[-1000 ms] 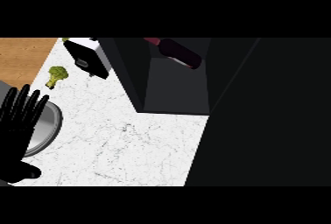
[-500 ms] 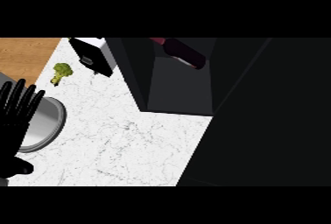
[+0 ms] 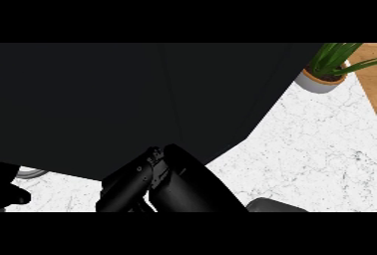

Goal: Pick up the wine, place it into the cabinet and close the cabinet

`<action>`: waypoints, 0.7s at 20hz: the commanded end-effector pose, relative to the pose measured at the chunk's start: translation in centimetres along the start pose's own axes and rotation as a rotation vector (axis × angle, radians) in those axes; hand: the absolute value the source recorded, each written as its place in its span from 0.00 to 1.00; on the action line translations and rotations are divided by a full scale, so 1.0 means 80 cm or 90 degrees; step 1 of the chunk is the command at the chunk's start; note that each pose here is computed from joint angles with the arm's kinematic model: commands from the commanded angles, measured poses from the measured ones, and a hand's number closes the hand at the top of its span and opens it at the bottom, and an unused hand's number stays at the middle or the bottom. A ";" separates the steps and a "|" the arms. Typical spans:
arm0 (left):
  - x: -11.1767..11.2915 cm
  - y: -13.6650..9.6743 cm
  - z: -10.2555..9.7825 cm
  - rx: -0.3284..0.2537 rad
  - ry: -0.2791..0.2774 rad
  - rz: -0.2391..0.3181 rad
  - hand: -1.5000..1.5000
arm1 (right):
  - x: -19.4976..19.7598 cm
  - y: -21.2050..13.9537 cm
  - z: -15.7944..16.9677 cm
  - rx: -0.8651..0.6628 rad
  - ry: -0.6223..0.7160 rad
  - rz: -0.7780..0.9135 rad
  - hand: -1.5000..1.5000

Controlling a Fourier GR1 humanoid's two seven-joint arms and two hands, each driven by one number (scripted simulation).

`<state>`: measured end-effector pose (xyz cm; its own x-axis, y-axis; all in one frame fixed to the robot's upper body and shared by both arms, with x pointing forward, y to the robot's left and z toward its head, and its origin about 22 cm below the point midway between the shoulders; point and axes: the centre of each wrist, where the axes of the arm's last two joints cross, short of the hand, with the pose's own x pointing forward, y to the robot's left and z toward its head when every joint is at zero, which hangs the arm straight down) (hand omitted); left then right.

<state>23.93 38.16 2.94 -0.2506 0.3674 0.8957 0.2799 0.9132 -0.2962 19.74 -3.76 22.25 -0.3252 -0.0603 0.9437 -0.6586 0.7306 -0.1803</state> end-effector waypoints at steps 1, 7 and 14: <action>0.012 0.016 0.020 0.016 0.002 -0.008 0.00 | 0.013 0.000 -0.065 -0.022 0.010 -0.010 1.00; 0.010 0.018 -0.004 0.040 0.002 -0.022 0.00 | -0.004 -0.033 -0.101 -0.033 0.023 -0.052 1.00; 0.003 0.037 0.030 0.046 0.002 -0.016 0.00 | -0.034 -0.069 -0.125 -0.083 0.067 -0.112 1.00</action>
<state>23.19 38.80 2.60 -0.2566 0.3663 0.8944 0.2616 0.9172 -0.3005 29.01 0.01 22.99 -0.1907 -0.1056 0.9760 -0.6282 0.7771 -0.0386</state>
